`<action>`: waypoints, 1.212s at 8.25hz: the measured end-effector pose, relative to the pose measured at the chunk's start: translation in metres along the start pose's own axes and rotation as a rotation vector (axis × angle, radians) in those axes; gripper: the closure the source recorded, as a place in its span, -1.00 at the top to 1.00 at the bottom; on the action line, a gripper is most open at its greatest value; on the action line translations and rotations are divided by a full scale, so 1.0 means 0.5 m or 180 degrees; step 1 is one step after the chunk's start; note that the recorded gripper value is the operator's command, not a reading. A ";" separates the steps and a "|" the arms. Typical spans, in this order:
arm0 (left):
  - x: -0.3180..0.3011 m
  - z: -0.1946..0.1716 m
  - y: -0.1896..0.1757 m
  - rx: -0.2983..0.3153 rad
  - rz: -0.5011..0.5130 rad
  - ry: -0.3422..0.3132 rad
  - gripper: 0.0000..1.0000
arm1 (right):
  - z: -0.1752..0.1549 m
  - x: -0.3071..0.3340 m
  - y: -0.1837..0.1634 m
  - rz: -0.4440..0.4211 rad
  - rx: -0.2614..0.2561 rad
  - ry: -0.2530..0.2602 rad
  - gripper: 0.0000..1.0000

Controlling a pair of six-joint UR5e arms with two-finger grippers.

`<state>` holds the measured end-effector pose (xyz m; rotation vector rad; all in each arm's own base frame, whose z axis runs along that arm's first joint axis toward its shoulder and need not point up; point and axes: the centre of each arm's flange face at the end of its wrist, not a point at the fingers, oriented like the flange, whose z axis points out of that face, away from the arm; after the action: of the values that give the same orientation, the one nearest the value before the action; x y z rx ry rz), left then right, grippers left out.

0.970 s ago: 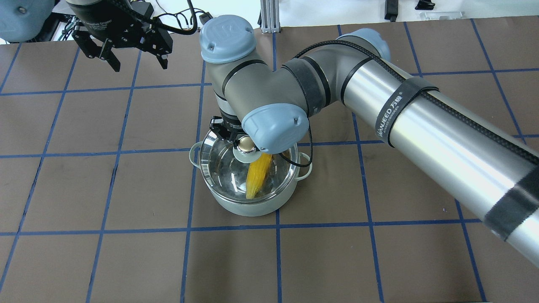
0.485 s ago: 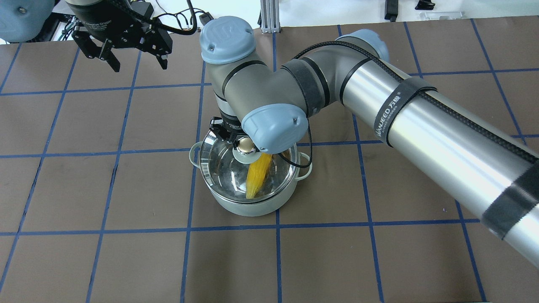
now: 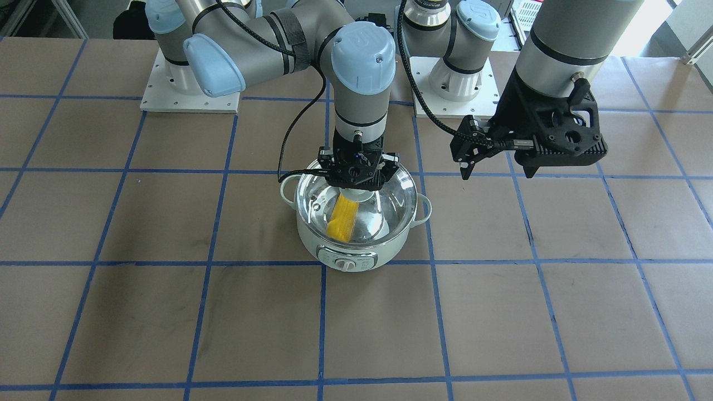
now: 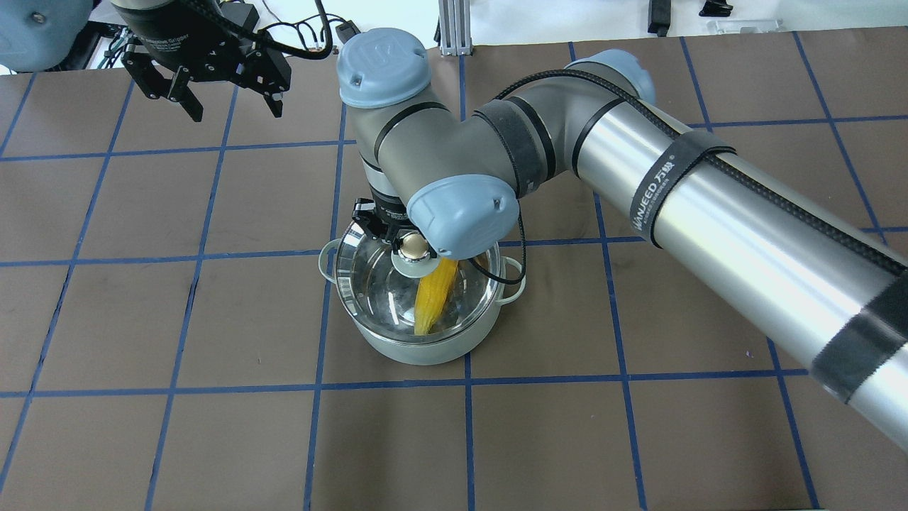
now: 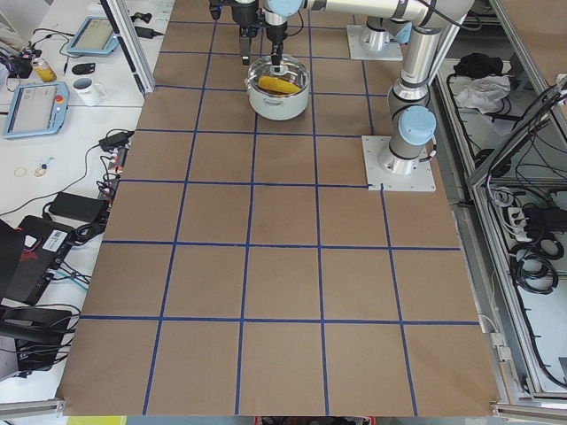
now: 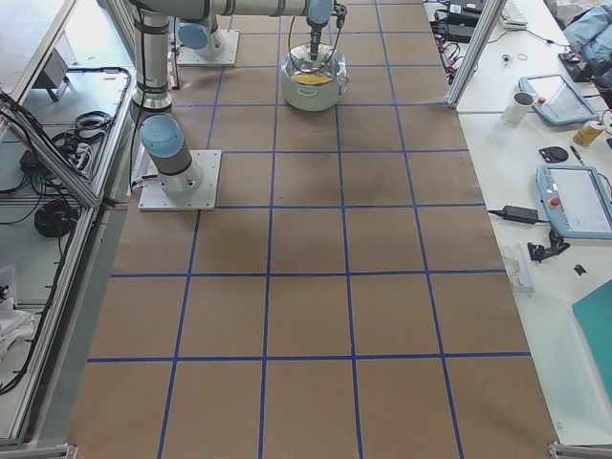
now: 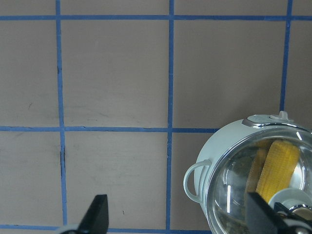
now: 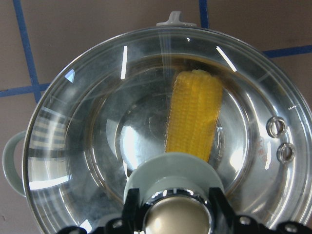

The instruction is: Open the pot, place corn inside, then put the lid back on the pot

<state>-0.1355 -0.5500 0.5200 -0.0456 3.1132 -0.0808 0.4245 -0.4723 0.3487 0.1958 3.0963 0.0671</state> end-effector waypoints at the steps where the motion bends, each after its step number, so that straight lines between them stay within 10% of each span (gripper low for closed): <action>1: 0.000 0.000 0.000 0.0000 0.0001 0.0000 1.00 | 0.000 0.000 0.002 0.0002 -0.0015 0.0003 -0.40; 6: 0.001 0.002 0.001 -0.0006 0.0001 0.0007 1.00 | 0.002 -0.005 0.006 0.0004 -0.0073 -0.0057 -0.36; 10: 0.001 0.002 0.002 -0.0009 0.0001 0.0018 1.00 | 0.002 -0.004 0.005 -0.0050 -0.0059 -0.0045 0.64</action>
<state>-0.1363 -0.5491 0.5187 -0.0449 3.1189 -0.0764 0.4268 -0.4699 0.3478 0.1706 3.0816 0.0934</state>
